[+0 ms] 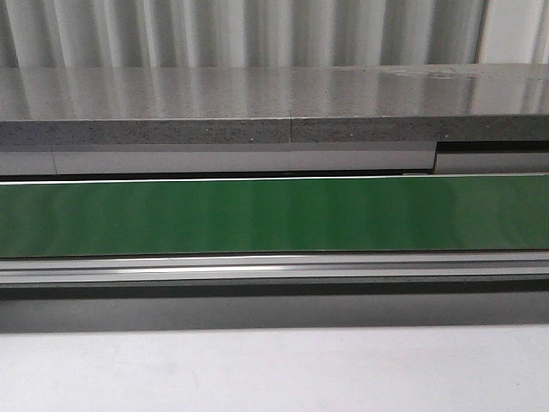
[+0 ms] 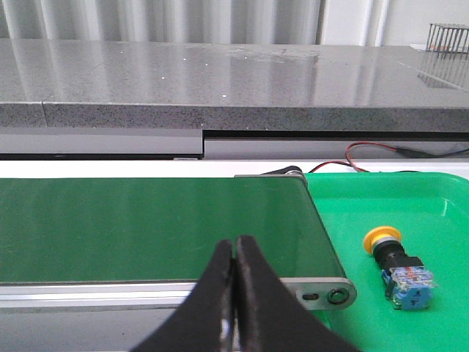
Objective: Move button from right to left
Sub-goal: 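Move the right gripper over the yellow button in the green bin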
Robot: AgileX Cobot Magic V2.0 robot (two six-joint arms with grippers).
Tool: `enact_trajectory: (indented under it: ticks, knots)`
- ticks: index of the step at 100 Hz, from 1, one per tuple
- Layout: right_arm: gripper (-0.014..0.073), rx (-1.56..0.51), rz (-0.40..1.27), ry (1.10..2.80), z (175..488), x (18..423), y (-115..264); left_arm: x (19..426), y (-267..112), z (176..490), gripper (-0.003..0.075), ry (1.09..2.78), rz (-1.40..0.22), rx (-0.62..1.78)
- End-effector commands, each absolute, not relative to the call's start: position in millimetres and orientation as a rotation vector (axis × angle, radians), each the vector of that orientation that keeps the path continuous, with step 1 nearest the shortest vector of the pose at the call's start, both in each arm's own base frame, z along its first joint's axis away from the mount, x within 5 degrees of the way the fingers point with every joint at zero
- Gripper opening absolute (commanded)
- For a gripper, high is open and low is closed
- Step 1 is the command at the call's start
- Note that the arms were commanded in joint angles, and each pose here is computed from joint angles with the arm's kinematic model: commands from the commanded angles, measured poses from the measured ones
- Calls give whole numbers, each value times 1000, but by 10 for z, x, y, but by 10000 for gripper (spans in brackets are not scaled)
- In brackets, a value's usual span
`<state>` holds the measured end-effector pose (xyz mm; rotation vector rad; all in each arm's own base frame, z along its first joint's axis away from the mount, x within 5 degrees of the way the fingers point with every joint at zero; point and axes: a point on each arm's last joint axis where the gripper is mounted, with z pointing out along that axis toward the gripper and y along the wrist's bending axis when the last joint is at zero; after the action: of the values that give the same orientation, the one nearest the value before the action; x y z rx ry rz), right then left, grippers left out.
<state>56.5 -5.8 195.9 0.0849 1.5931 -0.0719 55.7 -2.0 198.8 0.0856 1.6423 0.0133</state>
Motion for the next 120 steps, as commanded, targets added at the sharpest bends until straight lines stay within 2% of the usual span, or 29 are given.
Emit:
enact_trajectory:
  ticks: [1,90,105,120]
  knots:
    - [-66,74,-81,1487,2092,543,-55,544,-27,1997,-20,1551,-4,79]
    - [-66,74,-82,1489,2100,541,-55,544,-27,1997,-20,1551,-4,79]
    - [-66,77,-84,1507,2254,517,-56,544,-27,1997,-20,1551,-4,79]
    - [-66,80,-92,1547,2561,516,-61,544,-27,1997,-20,1551,-4,79]
